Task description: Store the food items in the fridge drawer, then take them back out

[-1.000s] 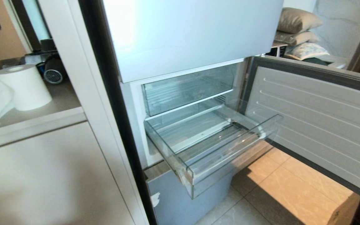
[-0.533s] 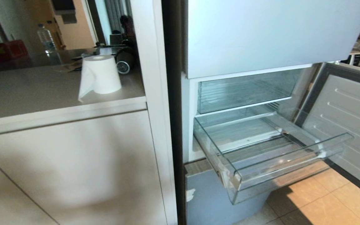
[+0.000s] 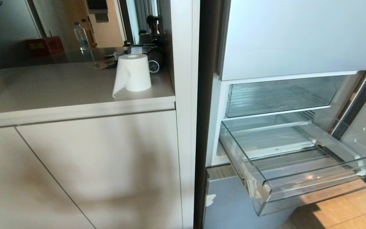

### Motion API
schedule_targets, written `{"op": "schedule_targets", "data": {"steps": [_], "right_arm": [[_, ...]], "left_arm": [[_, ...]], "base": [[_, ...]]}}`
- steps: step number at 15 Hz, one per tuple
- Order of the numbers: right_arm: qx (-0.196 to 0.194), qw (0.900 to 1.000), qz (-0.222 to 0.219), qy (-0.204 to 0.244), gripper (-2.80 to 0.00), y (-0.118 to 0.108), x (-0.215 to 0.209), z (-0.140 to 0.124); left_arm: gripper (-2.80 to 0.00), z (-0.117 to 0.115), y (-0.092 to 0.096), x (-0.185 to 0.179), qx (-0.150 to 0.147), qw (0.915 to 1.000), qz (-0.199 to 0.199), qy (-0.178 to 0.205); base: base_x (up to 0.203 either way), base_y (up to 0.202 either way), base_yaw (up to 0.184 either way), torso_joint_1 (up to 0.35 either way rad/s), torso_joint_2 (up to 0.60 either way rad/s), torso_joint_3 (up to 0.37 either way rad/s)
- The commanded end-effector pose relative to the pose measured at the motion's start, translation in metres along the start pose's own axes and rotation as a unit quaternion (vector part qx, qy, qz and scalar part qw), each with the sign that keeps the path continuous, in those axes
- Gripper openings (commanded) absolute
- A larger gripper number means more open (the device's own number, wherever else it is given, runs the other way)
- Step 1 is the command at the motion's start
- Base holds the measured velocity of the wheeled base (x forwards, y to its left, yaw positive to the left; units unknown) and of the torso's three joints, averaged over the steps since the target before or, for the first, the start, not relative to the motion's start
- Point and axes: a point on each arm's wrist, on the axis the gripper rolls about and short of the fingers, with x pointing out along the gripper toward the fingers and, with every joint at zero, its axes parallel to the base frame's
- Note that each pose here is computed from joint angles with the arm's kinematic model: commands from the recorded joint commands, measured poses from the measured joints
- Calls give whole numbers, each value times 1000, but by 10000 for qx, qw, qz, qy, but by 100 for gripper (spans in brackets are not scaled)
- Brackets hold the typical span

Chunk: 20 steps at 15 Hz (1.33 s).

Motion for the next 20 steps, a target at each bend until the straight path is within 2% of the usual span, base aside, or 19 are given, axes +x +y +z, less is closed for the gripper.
{"op": "schedule_targets", "data": {"steps": [1, 3, 5, 10, 14, 20], "right_arm": [[34, 9991, 62, 408, -280, -2, 23, 22], [89, 9991, 214, 361, -280, -4, 46, 57], [124, 9975, 478, 502, -280, -3, 73, 82], [288, 9858, 932, 1365, -280, 2, 169, 108], [413, 9759, 1055, 1864, -280, 10, 250, 94], [579, 9725, 1084, 1978, -280, 26, 339, 52]], "left_arm": [[-280, 0, 0, 0, -1, 10000, 2, 12], [-280, 0, 0, 0, -1, 10000, 5, 9], [-280, 0, 0, 0, -1, 10000, -3, 6], [-280, 0, 0, 0, 0, 10000, -6, 12], [-280, 0, 0, 0, -1, 10000, 1, 4], [-280, 0, 0, 0, -1, 10000, -2, 9]], "base": [[0, 0, 0, 0, 0, 0], [0, 0, 0, 0, 0, 0], [0, 0, 0, 0, 0, 0], [0, 0, 0, 0, 0, 0], [0, 0, 0, 0, 0, 0], [0, 0, 0, 0, 0, 0]]}}
